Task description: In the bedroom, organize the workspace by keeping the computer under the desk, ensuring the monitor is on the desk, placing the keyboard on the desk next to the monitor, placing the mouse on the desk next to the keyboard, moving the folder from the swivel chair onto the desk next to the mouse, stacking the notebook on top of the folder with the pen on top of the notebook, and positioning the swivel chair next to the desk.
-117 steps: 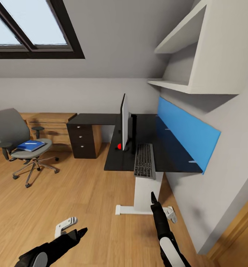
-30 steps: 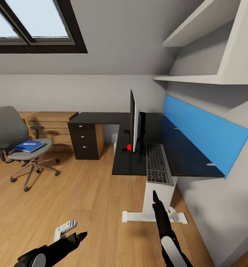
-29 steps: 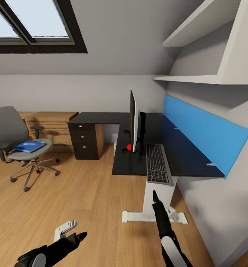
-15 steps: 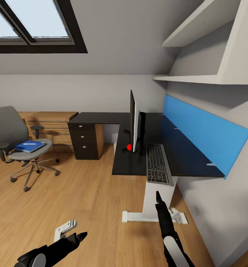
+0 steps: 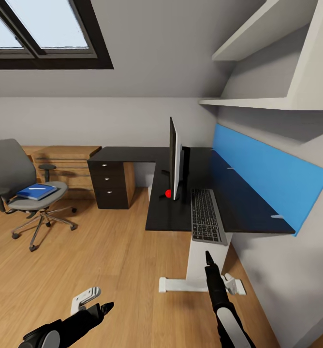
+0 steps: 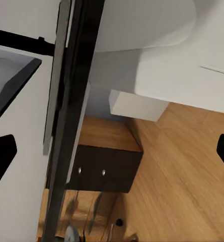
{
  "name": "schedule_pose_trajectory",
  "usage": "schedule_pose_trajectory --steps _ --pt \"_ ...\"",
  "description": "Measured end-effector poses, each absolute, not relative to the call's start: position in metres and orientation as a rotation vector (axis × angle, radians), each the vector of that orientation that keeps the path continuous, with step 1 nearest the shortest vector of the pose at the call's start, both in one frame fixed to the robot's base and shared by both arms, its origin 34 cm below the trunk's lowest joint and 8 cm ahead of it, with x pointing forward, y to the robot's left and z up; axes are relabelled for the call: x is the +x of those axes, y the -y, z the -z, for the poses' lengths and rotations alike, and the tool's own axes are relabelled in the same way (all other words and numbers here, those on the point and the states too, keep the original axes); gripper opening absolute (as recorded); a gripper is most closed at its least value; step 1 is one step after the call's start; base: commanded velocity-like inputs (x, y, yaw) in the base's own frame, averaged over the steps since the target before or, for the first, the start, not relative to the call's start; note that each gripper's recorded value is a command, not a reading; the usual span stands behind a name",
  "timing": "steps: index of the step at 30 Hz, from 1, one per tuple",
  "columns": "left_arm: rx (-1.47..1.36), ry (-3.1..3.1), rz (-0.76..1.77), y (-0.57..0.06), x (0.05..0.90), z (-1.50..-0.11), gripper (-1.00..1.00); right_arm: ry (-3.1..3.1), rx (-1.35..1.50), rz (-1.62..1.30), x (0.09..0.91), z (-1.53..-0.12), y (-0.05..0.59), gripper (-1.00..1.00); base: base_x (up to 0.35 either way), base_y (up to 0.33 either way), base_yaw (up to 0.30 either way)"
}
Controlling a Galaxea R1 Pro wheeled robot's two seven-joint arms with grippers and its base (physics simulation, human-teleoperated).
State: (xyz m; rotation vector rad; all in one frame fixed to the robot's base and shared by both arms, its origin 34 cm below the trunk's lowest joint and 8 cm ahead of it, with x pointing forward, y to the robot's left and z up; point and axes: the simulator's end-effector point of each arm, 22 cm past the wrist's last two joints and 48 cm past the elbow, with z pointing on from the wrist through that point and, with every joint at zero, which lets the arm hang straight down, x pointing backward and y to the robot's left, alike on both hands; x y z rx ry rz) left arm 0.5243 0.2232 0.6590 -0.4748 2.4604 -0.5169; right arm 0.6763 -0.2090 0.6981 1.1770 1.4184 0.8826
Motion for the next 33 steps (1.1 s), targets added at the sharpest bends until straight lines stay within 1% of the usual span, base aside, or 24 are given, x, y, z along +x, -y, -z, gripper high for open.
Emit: schedule_pose_trajectory --steps 10,33 --pt "-0.477 -2.462 0.514 -0.224 0.524 -0.659 1.00 -1.417 1.179 -0.885 0.676 -0.698 0.209 1.00 0.039 0.000 0.000" --pt "-0.479 -2.466 0.508 -0.224 0.526 -0.694 1.00 -1.420 1.179 -0.883 0.679 -0.733 0.209 1.00 0.001 0.000 0.000"
